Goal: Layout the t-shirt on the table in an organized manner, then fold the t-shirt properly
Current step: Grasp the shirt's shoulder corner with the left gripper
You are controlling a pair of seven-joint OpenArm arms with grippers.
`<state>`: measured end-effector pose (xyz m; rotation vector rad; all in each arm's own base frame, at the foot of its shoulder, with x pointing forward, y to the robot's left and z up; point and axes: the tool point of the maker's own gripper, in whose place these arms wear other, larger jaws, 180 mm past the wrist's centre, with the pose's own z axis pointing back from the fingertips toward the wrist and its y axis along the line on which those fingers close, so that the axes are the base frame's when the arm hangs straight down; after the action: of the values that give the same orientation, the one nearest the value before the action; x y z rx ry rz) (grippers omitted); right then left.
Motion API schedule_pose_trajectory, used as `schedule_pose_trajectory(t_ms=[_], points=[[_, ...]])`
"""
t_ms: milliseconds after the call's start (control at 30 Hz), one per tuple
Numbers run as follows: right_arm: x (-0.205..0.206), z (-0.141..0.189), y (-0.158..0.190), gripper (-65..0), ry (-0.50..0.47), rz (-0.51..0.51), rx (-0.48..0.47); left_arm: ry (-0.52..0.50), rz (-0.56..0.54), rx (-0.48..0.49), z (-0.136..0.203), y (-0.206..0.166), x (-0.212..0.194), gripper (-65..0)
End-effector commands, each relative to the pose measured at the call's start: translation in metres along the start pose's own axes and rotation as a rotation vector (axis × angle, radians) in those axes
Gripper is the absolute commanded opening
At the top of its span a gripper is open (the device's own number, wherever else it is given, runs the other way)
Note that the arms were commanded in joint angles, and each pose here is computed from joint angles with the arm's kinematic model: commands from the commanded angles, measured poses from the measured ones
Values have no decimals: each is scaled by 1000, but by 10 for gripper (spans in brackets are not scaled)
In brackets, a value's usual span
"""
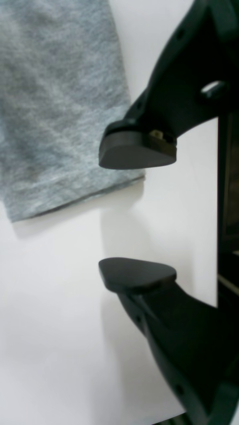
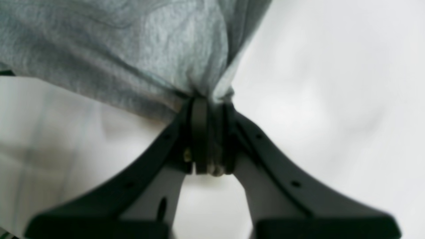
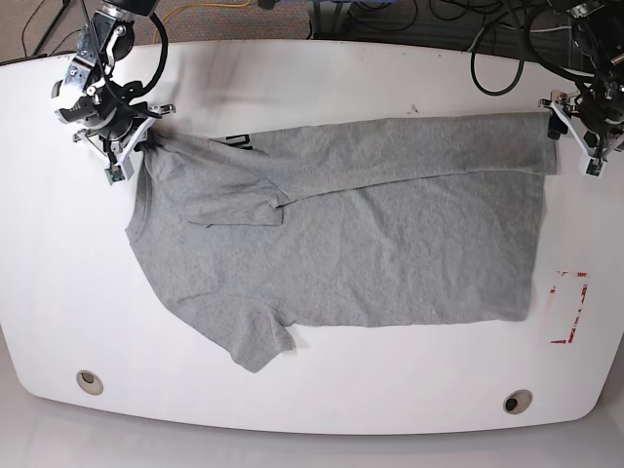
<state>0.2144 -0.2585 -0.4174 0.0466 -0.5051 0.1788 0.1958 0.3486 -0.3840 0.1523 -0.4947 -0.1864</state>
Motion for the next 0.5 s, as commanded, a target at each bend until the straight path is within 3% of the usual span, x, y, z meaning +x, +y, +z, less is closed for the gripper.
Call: schedule_pose_trajectory(t_ms=[0,467], points=[[7,5,-7,-601,-19,12,-19,-27,-12,18,5,7,10,-256],[9,6,-6,-601,-26,14,-16,4,2,-52,-11,-17,0,-256]])
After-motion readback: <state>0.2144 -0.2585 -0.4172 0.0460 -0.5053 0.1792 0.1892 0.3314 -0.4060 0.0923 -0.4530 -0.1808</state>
